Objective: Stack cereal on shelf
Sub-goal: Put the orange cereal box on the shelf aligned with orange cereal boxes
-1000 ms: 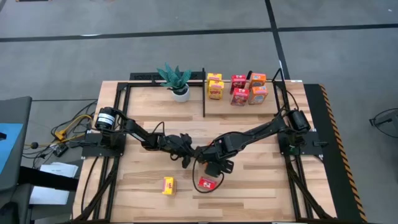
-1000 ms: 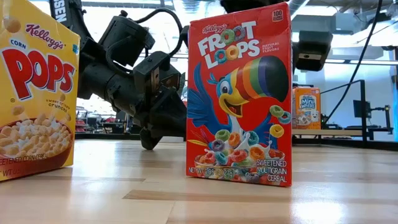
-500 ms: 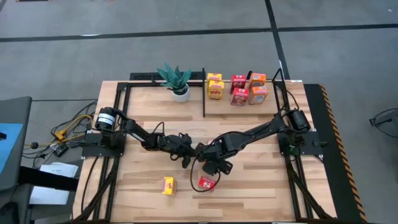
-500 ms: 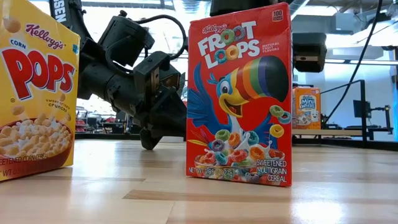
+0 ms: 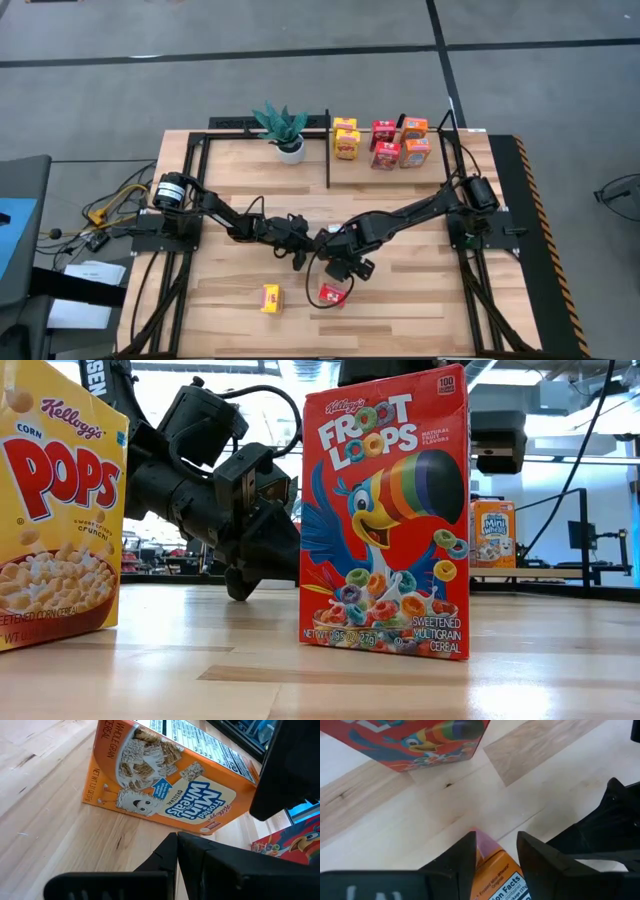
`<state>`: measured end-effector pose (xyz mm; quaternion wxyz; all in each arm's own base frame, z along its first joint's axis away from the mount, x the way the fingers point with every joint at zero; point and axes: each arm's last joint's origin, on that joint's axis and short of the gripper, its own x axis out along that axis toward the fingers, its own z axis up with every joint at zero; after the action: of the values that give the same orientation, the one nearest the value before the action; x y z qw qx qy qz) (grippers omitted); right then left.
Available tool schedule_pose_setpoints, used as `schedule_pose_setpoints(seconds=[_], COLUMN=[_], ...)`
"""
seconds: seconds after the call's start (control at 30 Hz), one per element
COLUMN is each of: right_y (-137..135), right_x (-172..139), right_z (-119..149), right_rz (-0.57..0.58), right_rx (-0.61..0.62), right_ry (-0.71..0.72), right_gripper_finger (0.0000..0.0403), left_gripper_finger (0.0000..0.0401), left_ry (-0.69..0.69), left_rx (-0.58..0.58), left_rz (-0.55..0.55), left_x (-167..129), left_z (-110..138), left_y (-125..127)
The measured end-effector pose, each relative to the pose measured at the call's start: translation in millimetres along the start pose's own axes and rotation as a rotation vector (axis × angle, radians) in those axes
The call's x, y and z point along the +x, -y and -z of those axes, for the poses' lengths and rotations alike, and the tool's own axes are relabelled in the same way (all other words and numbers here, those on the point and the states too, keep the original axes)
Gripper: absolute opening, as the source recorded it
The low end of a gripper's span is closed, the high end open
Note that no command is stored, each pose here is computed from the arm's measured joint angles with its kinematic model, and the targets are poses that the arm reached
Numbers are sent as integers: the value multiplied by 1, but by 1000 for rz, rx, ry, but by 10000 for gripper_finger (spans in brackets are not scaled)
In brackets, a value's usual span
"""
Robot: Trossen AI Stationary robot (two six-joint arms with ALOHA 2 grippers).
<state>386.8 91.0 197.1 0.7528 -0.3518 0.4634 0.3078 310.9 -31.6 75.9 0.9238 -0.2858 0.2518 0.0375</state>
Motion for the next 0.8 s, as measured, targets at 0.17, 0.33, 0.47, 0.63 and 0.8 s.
schedule_pose_setpoints(seconds=[0.17,0.33,0.47,0.63,0.8], right_y=[4,6,0,-3,2], right_x=[-8,-16,-20,-20,-19], right_z=[-6,-9,-5,-5,-8], right_rz=[7,-12,-78,-68,-24], right_rx=[-1,-6,-74,-185,-263], right_ry=[12,-9,-79,-113,-87], right_gripper_finger=[193,256,289,299,300], left_gripper_finger=[0,0,0,0,0], left_ry=[0,-1,-3,-3,-3], left_rx=[1,0,2,2,-4], left_rz=[1,1,3,3,4], left_x=[0,0,0,0,0], left_z=[0,0,0,0,0], left_y=[0,0,0,0,0])
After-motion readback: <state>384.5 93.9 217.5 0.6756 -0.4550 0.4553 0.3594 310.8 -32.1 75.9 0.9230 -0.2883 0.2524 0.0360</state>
